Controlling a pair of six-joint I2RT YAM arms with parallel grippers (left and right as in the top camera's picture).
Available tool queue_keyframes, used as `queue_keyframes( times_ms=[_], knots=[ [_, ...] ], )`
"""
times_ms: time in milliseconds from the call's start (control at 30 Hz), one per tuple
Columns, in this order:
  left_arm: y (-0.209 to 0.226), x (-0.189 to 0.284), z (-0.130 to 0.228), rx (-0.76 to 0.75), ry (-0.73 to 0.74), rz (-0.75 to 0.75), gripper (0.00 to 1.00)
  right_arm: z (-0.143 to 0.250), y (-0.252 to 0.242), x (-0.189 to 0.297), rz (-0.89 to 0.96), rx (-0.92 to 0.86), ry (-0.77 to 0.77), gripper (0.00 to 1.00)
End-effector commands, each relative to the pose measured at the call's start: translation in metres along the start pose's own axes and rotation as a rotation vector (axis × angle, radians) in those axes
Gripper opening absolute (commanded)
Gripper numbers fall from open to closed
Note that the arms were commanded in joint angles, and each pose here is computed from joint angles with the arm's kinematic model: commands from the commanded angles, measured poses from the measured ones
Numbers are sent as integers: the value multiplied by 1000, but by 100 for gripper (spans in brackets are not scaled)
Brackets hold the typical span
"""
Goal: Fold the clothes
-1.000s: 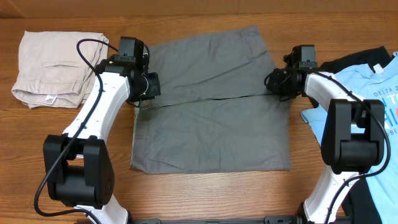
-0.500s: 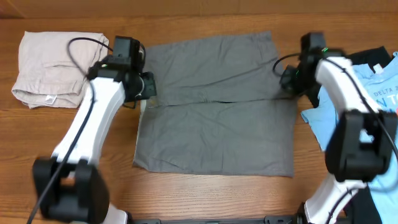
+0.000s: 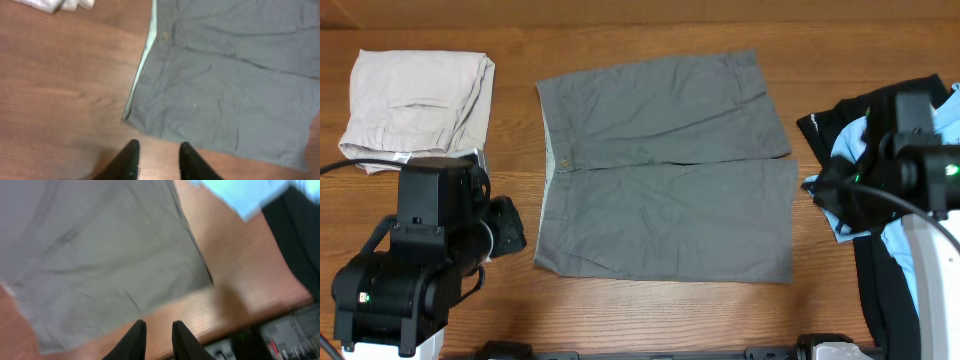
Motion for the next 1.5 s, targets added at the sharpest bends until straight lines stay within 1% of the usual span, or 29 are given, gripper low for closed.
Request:
queue_keyframes(
  times_ms=[0,33,67,100,167,200,233,300,333,367,400,500,533,633,700,767,833,1067,1233,1333,1467],
  knots=[
    [3,-9,8,24,51,-24,48,22,-23,-34,63,-89,57,24],
    [4,-13,10,38,63,-29,52,26,-27,-43,72,-102,68,25],
    [4,-21,12,58,80,-36,54,31,-32,-56,81,-118,88,27],
    [6,-36,17,86,110,-45,56,40,-38,-81,80,-126,143,29],
    [6,-51,22,100,145,-43,58,48,-42,-105,77,-135,204,31],
    [6,-59,25,102,167,-39,59,52,-45,-119,82,-145,226,36],
    [6,-67,29,107,192,-32,60,54,-47,-128,93,-165,235,44],
    [6,-77,34,109,218,-26,61,56,-51,-144,104,-194,242,55],
    [6,-81,36,110,228,-21,61,56,-52,-148,107,-199,244,57],
    [5,-91,38,113,246,-14,64,59,-55,-160,117,-226,250,69],
    [5,-96,40,117,259,-10,66,60,-57,-165,127,-246,254,69],
    [5,-108,46,123,314,-6,76,62,-60,-174,131,-272,254,69],
    [5,-111,48,125,330,-7,77,63,-60,-176,130,-278,251,70],
    [6,-121,54,143,378,-20,79,63,-62,-185,120,-295,240,65],
    [7,-128,56,153,399,-29,87,64,-63,-191,109,-308,228,64],
    [7,-134,57,176,418,-42,91,64,-63,-197,97,-323,217,63],
    [8,-139,58,198,433,-53,92,63,-64,-204,77,-321,200,61],
    [13,-162,73,200,477,-71,91,67,-69,-223,45,-317,173,61],
    [18,-172,85,202,495,-94,91,67,-66,-225,12,-315,179,61],
    [28,-178,93,277,479,-195,92,67,-66,-225,12,-316,182,61],
    [31,-189,101,412,448,-236,91,67,-66,-225,13,-316,183,61]
  ],
)
Point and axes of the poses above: each gripper's point midway between its finger pads, its own x axis back along the fingers, its own y axis along the line the jaws close on, z = x × y, the point moved 8 cm from there along x, back along the fingers, and after that the axes turned 7 degrees about -x, right-handed, at the moved point
